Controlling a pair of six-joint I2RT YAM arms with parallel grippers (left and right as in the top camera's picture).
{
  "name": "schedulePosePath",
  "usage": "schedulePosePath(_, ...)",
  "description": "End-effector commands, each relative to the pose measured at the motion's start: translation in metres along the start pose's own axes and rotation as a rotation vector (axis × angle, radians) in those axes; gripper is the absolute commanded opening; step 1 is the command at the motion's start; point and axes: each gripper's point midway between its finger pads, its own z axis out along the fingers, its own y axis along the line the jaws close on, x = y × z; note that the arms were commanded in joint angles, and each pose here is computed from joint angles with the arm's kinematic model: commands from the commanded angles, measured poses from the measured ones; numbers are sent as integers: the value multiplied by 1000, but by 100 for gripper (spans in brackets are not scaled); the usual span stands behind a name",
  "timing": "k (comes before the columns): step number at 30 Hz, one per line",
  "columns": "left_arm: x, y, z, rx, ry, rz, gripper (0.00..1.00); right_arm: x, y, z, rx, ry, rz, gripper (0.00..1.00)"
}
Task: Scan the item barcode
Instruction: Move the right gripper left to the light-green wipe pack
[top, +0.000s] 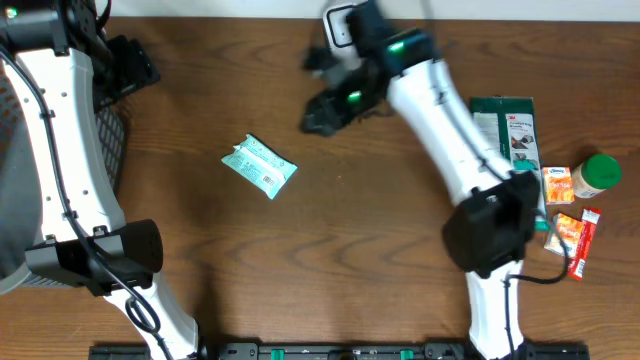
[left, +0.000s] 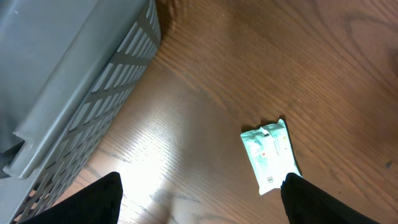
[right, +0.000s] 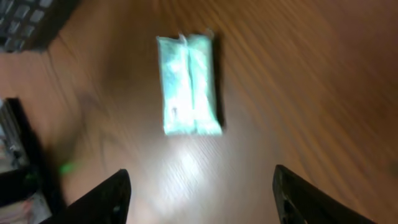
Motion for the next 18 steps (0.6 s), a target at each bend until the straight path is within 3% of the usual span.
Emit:
schedulePosePath(1, 11, 8, 2, -34, 51, 14, 82, -2, 4, 46, 133, 39, 21, 67)
schedulePosePath(4, 11, 8, 2, -34, 51, 14, 83, -12, -1, 84, 279, 5, 105, 72)
schedulePosePath(7, 11, 8, 2, -34, 51, 14, 82, -12, 3, 123, 311, 1, 57, 78)
schedulePosePath(11, 11, 8, 2, -34, 51, 14, 82, -3, 0, 170, 317, 16, 29, 76)
schedulePosePath(14, 11, 8, 2, -34, 51, 14, 82, 14, -8, 194, 318, 61, 36, 63)
schedulePosePath(17, 11, 8, 2, -34, 51, 14, 82, 27, -13, 196, 323, 109, 53, 38)
schedulePosePath(18, 11, 8, 2, -34, 51, 14, 82, 33, -14, 195, 326, 132, 62, 34)
